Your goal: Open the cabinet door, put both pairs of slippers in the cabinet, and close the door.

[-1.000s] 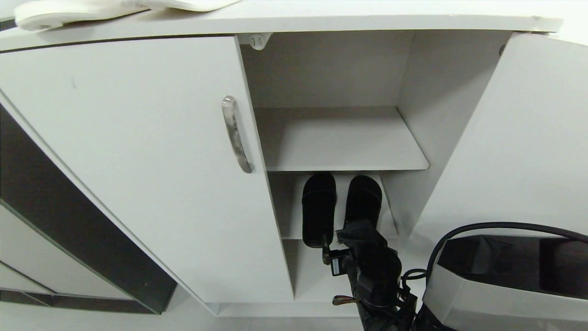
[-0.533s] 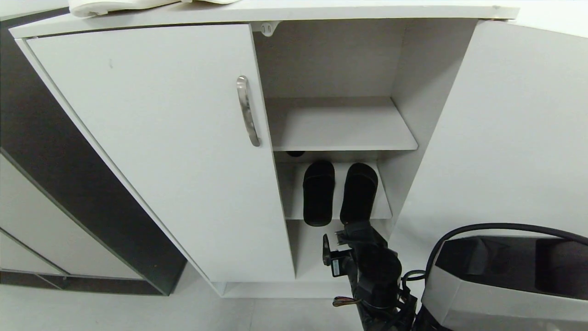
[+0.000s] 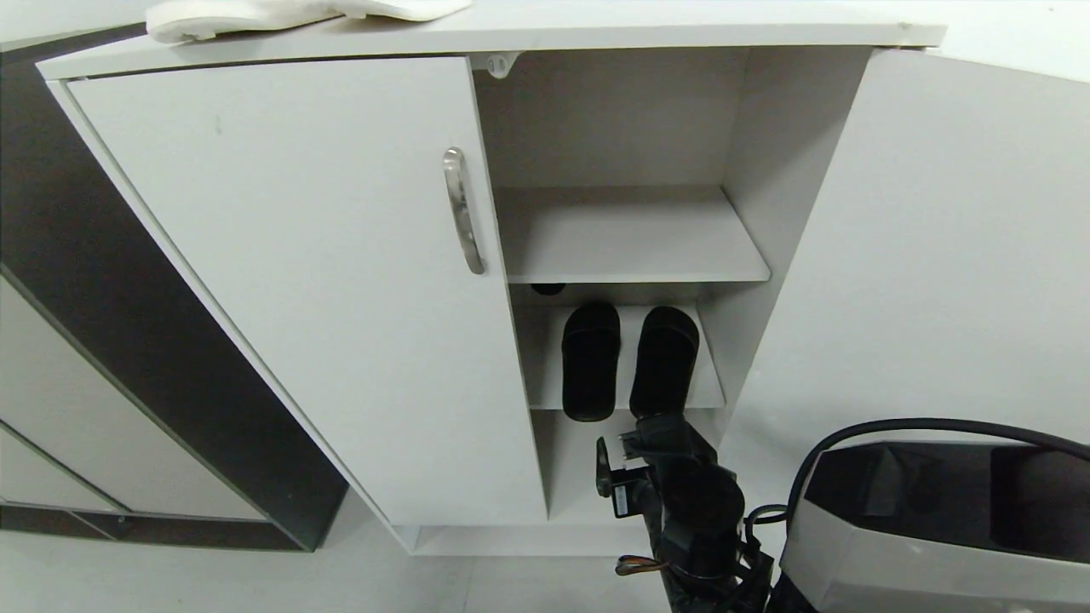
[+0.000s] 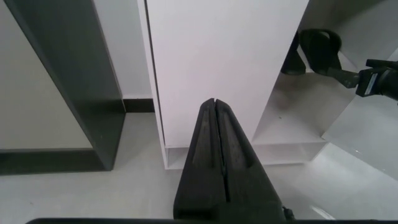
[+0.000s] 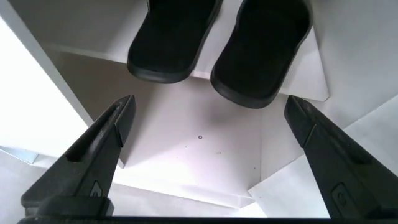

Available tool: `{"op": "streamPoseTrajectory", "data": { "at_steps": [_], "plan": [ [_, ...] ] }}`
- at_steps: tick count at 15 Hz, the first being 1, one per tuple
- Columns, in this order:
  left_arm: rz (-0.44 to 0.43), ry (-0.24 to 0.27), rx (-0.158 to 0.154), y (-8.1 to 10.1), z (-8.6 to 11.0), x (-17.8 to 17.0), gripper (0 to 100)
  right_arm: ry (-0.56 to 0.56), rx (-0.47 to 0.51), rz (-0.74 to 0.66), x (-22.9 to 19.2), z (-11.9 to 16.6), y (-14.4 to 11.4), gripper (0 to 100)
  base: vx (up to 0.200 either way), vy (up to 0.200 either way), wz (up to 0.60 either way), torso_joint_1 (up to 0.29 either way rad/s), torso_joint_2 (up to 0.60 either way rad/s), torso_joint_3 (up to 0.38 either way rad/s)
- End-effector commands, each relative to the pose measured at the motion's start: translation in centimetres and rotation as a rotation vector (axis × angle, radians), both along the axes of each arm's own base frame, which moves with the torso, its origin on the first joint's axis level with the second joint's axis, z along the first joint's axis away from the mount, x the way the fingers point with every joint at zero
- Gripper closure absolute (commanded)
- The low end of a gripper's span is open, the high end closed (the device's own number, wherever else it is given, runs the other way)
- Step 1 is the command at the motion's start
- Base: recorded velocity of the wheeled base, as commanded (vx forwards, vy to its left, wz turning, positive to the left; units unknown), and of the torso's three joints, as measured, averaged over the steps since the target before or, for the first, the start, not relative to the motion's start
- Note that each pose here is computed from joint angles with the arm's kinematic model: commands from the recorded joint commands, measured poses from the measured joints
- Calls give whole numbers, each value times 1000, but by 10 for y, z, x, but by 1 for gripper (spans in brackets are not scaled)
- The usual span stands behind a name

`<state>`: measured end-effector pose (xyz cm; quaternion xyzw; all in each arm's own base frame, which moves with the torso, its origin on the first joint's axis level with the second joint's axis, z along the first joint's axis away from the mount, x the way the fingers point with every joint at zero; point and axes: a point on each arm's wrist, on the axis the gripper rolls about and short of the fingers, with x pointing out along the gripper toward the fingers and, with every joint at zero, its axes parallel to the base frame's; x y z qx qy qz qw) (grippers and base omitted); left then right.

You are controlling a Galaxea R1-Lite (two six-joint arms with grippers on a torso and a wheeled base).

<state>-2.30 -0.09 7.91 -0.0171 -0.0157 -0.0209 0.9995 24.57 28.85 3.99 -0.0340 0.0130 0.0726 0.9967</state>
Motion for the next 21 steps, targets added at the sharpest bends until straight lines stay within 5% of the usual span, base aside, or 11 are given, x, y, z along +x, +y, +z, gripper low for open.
{"op": "streamPoseTrajectory", "data": {
  "at_steps": [1, 10, 17, 21],
  "plan": [
    [0, 0, 0, 0, 0, 0, 100, 3, -4, 1, 0, -2, 0, 0, 0, 0, 0, 2, 2, 178],
    [0, 0, 1, 0, 0, 0, 100, 7, -1, -6, 4, -2, -7, 0, 0, 0, 0, 3, 1, 201],
    [-3, -2, 9, 0, 0, 0, 100, 54, 30, 178, -14, 3, -21, 0, 0, 0, 0, 0, 0, 60],
    [-3, 0, 9, 0, 0, 0, 100, 87, -12, 230, -21, -5, -29, 0, 0, 200, 0, 1, 4, 6]
  ]
}}
